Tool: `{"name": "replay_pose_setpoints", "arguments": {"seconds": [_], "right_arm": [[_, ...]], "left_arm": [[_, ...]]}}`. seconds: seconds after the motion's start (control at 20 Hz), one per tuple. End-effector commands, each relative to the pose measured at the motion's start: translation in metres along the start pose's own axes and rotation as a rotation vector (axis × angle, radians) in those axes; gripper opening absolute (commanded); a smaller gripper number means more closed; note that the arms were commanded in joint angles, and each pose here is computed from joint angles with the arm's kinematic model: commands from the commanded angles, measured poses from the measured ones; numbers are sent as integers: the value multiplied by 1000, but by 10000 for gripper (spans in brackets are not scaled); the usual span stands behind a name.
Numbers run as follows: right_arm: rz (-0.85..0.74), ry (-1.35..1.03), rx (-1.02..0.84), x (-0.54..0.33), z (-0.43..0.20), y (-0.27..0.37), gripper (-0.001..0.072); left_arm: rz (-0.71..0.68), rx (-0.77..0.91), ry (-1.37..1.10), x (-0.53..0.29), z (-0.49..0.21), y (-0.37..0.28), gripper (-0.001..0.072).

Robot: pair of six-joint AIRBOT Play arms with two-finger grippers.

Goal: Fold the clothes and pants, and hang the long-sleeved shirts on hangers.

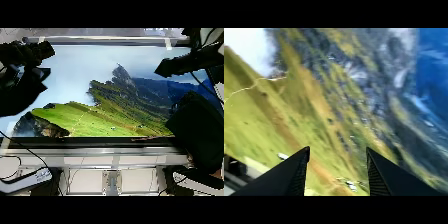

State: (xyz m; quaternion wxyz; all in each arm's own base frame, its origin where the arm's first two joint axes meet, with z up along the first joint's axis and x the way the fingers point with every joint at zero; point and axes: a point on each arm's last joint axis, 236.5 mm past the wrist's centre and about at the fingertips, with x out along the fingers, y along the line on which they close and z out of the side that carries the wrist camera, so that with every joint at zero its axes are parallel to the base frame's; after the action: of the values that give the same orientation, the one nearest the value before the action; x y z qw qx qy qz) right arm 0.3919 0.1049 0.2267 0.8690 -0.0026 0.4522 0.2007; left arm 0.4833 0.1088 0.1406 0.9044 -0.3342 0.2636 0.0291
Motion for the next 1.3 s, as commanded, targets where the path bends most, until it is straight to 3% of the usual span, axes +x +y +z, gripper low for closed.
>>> {"name": "replay_pose_setpoints", "arguments": {"seconds": [0.0,0.3,0.55,0.6,0.7,0.75,0.85,0.9,1.05,1.25], "right_arm": [[-145,-29,-34,-46,2,-37,404],[-283,-75,47,-90,-10,-98,404],[-328,-83,103,-100,-16,-123,404],[-330,-92,95,-100,-14,-123,404],[-338,-98,69,-99,-11,-126,405],[-338,-85,62,-96,-14,-127,405],[-315,-29,82,-77,-28,-131,405],[-296,17,100,-61,-42,-133,405],[-173,121,180,3,-88,-126,405],[81,114,362,90,-145,-80,406]], "left_arm": [[-243,196,34,-40,-40,-138,15],[-582,393,293,-32,-231,-312,15],[-559,372,459,19,-376,-335,16],[-538,370,494,27,-396,-328,54],[-515,369,506,37,-400,-319,593],[-508,359,485,40,-383,-316,622],[-486,325,472,38,-336,-300,596],[-469,308,490,32,-312,-284,544],[-366,259,552,7,-253,-212,533],[-198,121,593,-41,-280,-107,532]]}}
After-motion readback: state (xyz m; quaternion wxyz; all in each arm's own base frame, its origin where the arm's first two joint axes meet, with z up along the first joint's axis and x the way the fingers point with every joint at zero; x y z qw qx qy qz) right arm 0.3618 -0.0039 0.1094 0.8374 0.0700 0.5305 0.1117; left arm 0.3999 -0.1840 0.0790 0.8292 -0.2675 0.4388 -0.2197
